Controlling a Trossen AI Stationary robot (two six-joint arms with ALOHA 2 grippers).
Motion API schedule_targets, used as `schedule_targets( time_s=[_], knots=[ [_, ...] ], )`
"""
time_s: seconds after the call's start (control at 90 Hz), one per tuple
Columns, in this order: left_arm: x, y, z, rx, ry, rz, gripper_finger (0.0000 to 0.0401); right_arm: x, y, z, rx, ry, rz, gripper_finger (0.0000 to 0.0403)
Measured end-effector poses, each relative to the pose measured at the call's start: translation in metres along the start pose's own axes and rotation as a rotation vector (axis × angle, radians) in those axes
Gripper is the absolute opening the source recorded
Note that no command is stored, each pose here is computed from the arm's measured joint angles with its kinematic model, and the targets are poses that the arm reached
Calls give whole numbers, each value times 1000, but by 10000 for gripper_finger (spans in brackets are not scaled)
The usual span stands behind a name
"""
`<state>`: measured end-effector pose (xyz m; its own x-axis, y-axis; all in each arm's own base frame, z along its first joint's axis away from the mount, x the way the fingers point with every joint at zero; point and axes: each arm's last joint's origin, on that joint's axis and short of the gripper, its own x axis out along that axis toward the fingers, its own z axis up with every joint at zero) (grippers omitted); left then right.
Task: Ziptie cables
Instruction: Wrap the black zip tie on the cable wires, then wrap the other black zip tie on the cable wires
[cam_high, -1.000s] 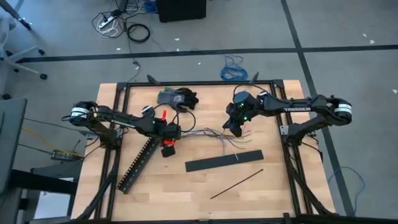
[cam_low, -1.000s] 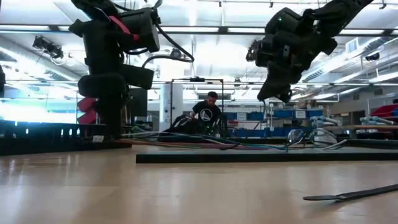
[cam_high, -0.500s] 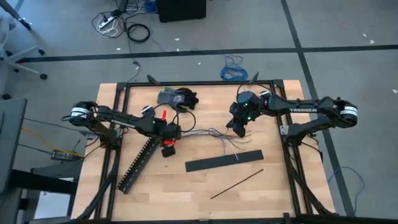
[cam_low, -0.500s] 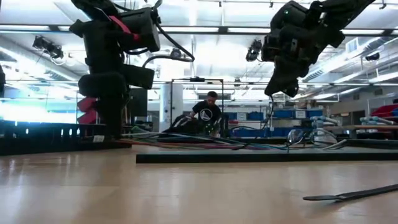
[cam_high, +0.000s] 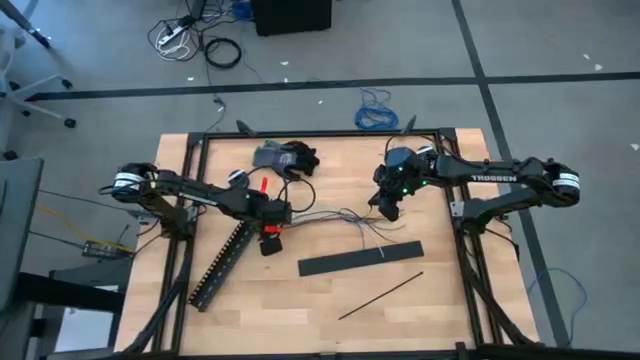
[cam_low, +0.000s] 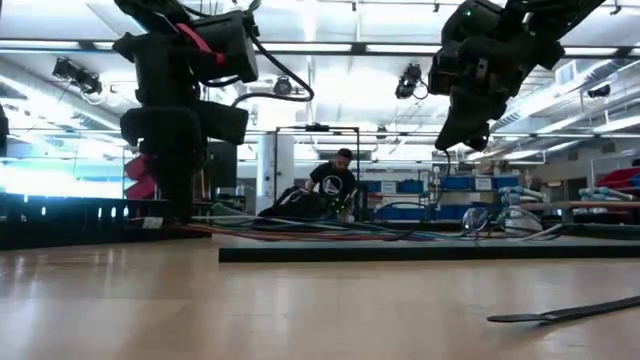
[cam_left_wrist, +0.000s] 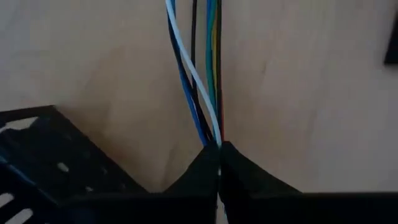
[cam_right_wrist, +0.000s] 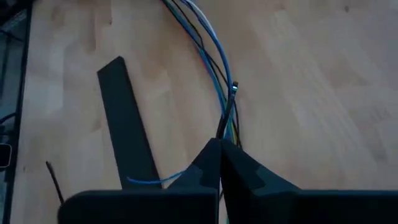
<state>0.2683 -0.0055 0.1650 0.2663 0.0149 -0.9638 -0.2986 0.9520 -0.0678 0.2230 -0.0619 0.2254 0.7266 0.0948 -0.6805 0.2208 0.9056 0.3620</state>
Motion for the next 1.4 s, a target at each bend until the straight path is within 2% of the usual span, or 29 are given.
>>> schedule_targets(
  time_s=[0.122,0.233,0.333,0.633,0.833,0.989,1.144,1.4],
  knots=[
    [0,-1,2,17,-26,-7,3,2,1,-1,-17,19,55,4],
    [0,-6,3,106,-53,-12,10,3,5,0,-38,11,82,17],
    [0,-10,3,138,-51,-40,22,3,7,1,-48,1,107,38],
    [-1,-13,3,152,-61,-45,50,4,9,1,-26,7,132,151],
    [-1,-12,3,157,-73,-13,53,4,10,2,-24,-3,137,233],
    [-1,-11,3,180,-77,2,53,3,12,5,-52,-28,191,279],
    [-1,-11,3,206,-77,4,54,2,17,10,-107,-65,254,302],
    [-16,-9,3,242,-136,35,54,-2,21,18,-153,-87,258,308]
  ],
)
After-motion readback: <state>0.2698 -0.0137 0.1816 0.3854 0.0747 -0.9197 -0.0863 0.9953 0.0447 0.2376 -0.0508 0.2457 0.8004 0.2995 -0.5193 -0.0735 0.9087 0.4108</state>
